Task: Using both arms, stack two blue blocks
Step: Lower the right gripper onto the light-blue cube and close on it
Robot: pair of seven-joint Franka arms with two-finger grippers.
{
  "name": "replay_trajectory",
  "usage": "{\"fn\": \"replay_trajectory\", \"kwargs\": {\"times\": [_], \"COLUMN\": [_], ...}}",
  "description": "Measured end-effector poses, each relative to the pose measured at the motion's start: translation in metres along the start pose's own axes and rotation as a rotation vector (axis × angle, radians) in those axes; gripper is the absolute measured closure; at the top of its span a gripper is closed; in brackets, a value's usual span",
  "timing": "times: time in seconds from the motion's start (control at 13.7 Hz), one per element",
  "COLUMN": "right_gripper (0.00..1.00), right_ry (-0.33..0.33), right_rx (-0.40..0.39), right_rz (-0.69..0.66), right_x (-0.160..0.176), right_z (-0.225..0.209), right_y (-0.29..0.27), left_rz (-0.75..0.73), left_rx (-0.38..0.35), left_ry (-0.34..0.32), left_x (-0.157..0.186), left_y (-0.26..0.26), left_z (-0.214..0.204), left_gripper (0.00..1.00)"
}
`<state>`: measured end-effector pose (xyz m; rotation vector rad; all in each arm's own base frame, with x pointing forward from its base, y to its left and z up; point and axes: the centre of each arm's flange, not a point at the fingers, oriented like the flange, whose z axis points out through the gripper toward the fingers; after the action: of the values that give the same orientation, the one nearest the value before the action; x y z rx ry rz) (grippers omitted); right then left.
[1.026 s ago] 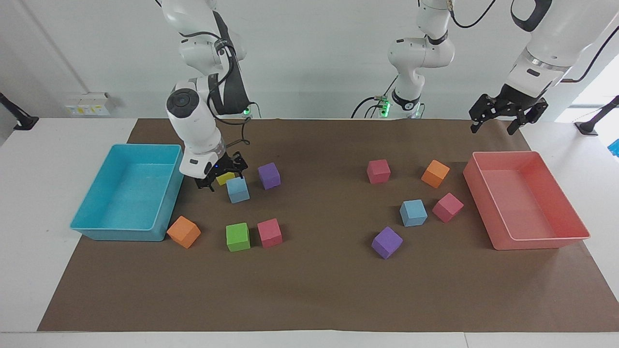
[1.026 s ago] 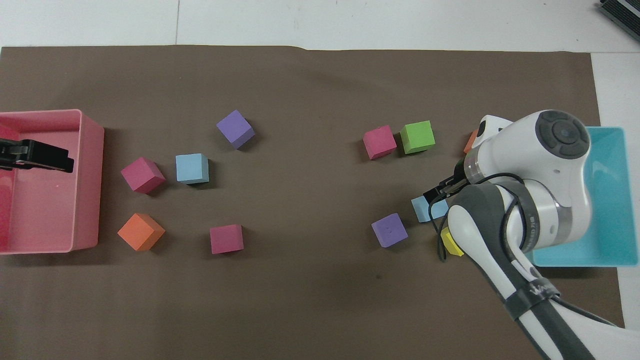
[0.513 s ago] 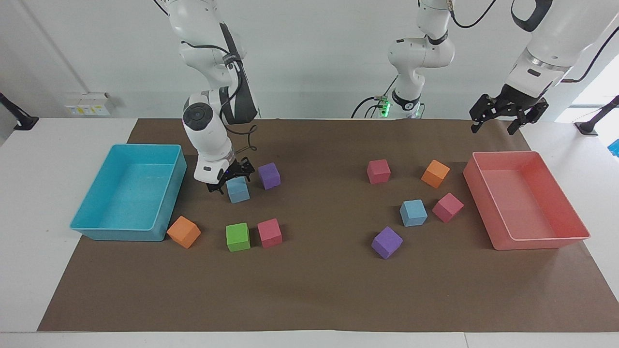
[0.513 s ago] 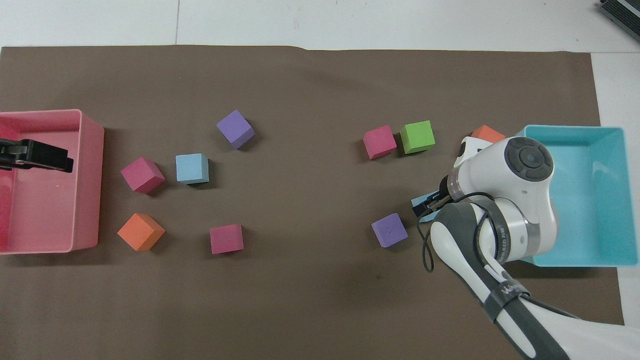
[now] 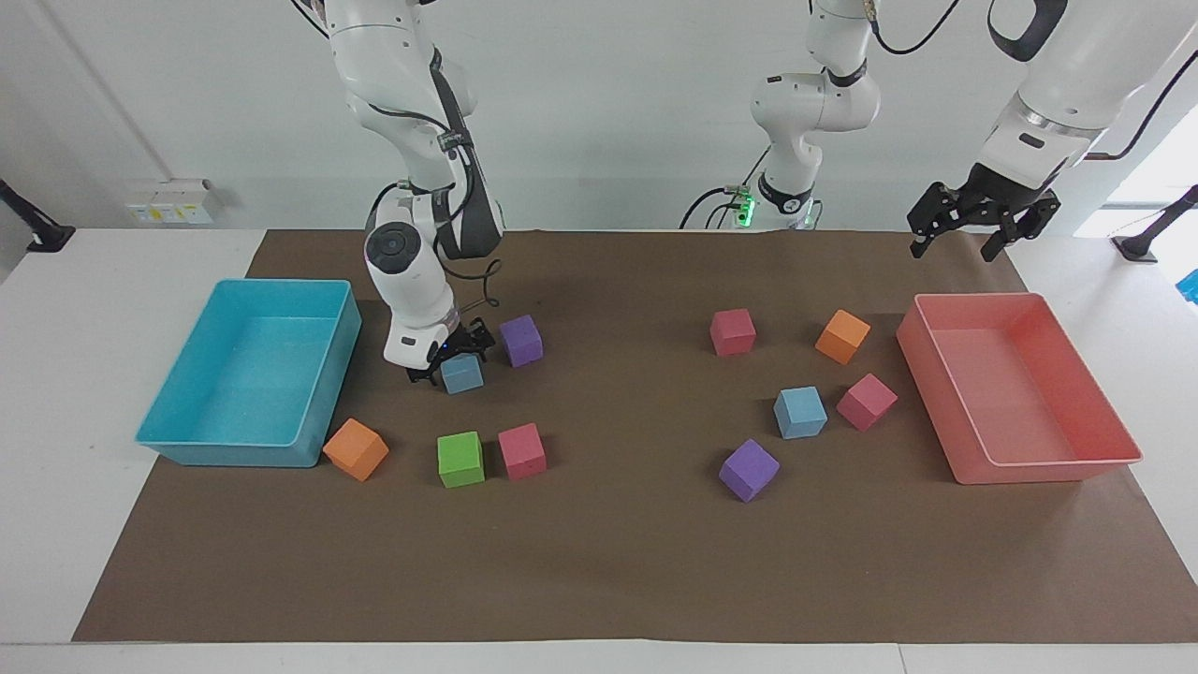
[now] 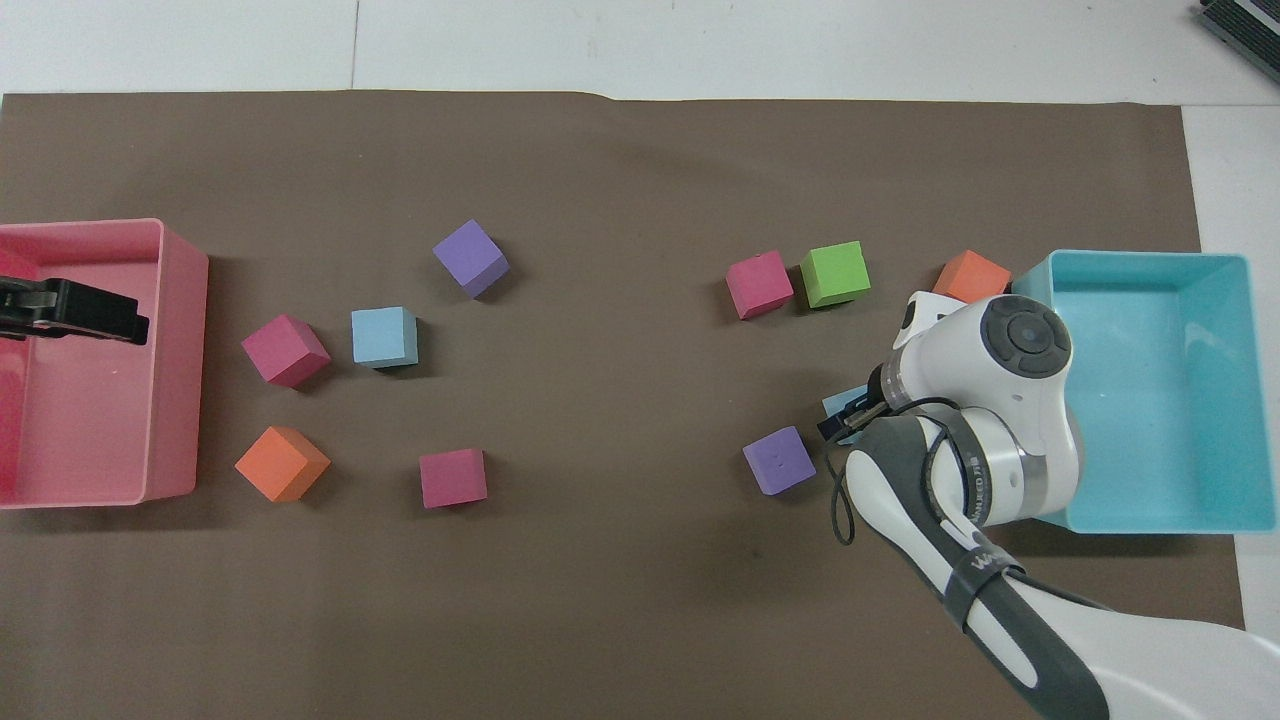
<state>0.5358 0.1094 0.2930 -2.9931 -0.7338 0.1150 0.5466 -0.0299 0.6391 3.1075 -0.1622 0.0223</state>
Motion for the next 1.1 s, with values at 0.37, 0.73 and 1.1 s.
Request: {"fn": "replay_trajectory", "kwargs": {"times": [0.37, 0.73, 1.1], "right_gripper": [0.21, 0.36, 0.39], "right_ry": [-0.011, -0.006, 0.036], "right_rx": [0.004, 0.009, 0.008], "right_rz": [0.003, 0.051, 0.099], "right_x": [-0.002, -0.001, 0.011], "right_z": [0.006, 0.004, -0.047], "right_y": [0.000, 0.001, 0.010], "left_rz": [0.000, 0.000, -0.002], "left_rx": [0.000, 0.000, 0.000], "left_ry": [0.000, 0.000, 0.000], "left_x": [0.000, 0.000, 0.000], "left_y": [0.000, 0.000, -0.001], "left_z": [0.001, 0.001, 0.001], "left_gripper": [0.00, 0.00, 0.00]}}
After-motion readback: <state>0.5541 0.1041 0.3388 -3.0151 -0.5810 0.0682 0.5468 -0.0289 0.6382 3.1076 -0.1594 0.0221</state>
